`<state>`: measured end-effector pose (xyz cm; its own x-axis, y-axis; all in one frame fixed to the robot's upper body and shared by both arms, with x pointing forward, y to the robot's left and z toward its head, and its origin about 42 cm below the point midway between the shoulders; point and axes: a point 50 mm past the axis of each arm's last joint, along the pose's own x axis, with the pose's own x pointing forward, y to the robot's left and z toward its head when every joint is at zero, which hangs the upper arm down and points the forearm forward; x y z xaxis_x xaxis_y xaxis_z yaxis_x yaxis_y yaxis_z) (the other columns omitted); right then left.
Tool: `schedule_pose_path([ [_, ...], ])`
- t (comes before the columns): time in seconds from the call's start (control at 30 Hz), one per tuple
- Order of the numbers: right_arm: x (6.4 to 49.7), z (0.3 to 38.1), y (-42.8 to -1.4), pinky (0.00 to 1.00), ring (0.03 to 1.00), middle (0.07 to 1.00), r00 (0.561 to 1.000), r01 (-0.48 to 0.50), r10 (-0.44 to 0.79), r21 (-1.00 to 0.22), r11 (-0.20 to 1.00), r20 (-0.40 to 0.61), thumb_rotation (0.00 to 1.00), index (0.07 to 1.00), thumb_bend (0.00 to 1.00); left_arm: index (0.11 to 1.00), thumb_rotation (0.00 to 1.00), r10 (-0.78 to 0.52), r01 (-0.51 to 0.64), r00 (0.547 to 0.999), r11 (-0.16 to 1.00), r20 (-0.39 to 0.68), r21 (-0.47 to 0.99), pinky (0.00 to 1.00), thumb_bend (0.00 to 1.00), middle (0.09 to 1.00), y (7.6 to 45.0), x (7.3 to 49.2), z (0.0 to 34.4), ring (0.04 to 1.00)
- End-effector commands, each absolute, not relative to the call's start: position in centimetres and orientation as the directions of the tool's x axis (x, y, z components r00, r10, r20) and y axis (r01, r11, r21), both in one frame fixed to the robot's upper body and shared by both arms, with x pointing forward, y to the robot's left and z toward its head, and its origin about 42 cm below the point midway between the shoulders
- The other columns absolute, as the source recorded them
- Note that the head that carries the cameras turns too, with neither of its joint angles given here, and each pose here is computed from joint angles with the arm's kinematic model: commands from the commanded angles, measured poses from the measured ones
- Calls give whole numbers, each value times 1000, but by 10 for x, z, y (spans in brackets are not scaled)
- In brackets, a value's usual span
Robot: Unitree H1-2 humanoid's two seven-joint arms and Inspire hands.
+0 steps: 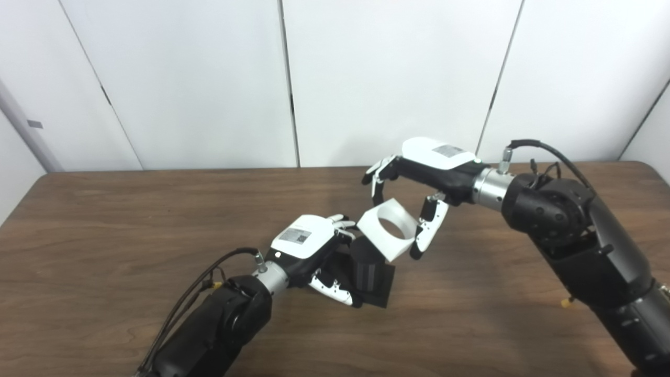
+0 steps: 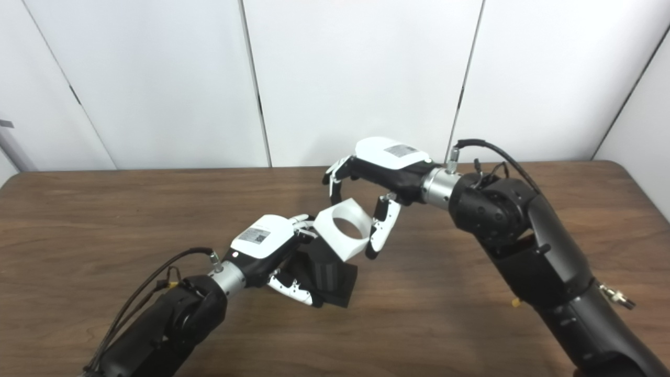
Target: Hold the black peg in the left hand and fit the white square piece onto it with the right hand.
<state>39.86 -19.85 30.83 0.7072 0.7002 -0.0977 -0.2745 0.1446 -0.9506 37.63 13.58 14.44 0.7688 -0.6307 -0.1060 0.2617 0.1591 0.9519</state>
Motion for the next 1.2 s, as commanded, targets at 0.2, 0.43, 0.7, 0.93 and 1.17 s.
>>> schedule_pose_path([
  [0.2, 401, 323, -186, 706, 836, 791, 690, -220, 723, -963, 154, -42, 135, 479, 522, 487, 71, -596, 344, 762, 39, -254, 938, 830, 524, 892, 143, 367, 117, 941],
  [0.43, 400, 314, -182, 713, 831, 786, 675, -237, 736, -962, 136, -63, 134, 479, 522, 488, 71, -596, 339, 763, 38, -251, 940, 826, 524, 890, 143, 366, 119, 939],
  [0.7, 398, 309, -181, 709, 830, 785, 665, -247, 743, -961, 121, -78, 135, 479, 522, 488, 71, -592, 346, 763, 36, -259, 938, 834, 524, 893, 141, 365, 119, 944],
  [0.93, 399, 303, -182, 707, 828, 786, 661, -265, 744, -957, 113, -96, 134, 479, 522, 488, 71, -592, 344, 764, 38, -256, 938, 835, 524, 892, 140, 364, 120, 944],
  [1.17, 401, 298, -179, 701, 819, 786, 651, -273, 752, -956, 108, -101, 133, 479, 523, 487, 70, -592, 345, 764, 35, -258, 938, 830, 524, 890, 138, 364, 120, 940],
])
